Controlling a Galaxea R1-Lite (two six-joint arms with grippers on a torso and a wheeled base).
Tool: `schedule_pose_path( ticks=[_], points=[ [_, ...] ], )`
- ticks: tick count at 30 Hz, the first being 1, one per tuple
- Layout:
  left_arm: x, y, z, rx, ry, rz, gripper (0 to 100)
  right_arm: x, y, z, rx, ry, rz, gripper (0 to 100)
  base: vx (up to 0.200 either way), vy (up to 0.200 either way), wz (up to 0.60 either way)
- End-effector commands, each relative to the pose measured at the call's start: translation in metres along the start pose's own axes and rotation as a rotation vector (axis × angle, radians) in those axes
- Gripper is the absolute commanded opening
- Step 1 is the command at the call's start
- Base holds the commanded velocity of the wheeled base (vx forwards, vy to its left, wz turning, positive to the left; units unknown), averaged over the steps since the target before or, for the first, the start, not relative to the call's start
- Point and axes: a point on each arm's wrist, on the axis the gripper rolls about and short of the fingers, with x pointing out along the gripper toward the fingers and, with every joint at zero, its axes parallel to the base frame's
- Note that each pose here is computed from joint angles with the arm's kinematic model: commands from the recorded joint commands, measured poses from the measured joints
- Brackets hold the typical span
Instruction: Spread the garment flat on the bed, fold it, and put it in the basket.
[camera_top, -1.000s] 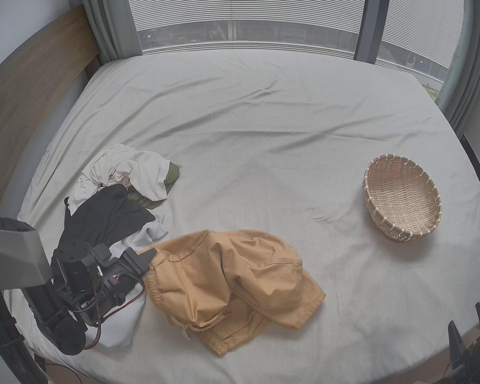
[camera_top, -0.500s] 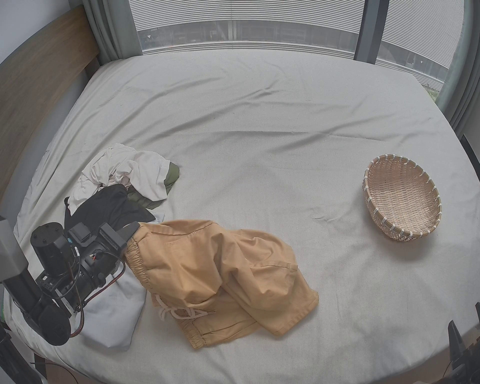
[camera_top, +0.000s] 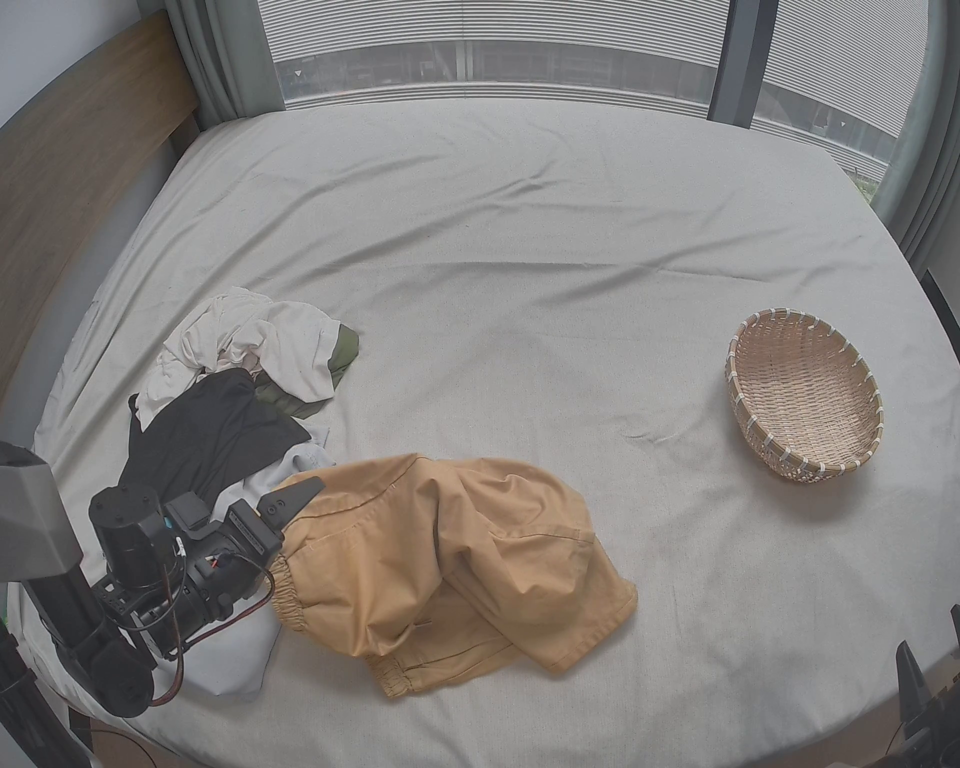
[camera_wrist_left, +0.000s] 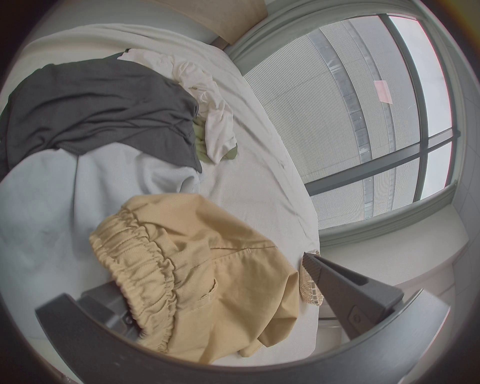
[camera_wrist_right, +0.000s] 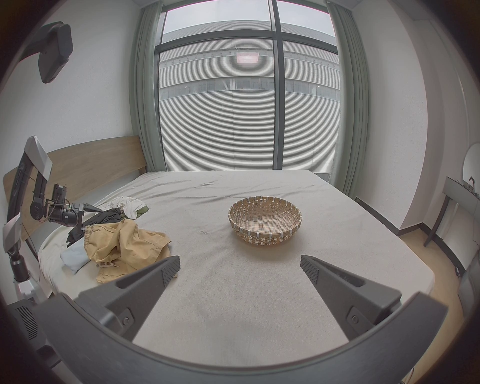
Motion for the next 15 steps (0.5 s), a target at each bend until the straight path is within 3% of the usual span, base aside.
schedule_pose_path(
  ticks=[1, 6, 15],
  points=[
    [0.004, 0.007, -0.009, 0.0, 0.041, 0.032, 100, 0.0, 0.0, -0.005, 0.0, 0.001, 0.001, 100, 0.0, 0.0, 0.0],
    [0.006, 0.014, -0.016, 0.002, 0.071, 0.067, 100, 0.0, 0.0, -0.005, 0.0, 0.001, 0.0, 100, 0.0, 0.0, 0.0],
    [0.015, 0.01, -0.007, 0.006, -0.01, 0.063, 100, 0.0, 0.0, -0.005, 0.0, 0.001, 0.0, 100, 0.0, 0.0, 0.0]
  ],
)
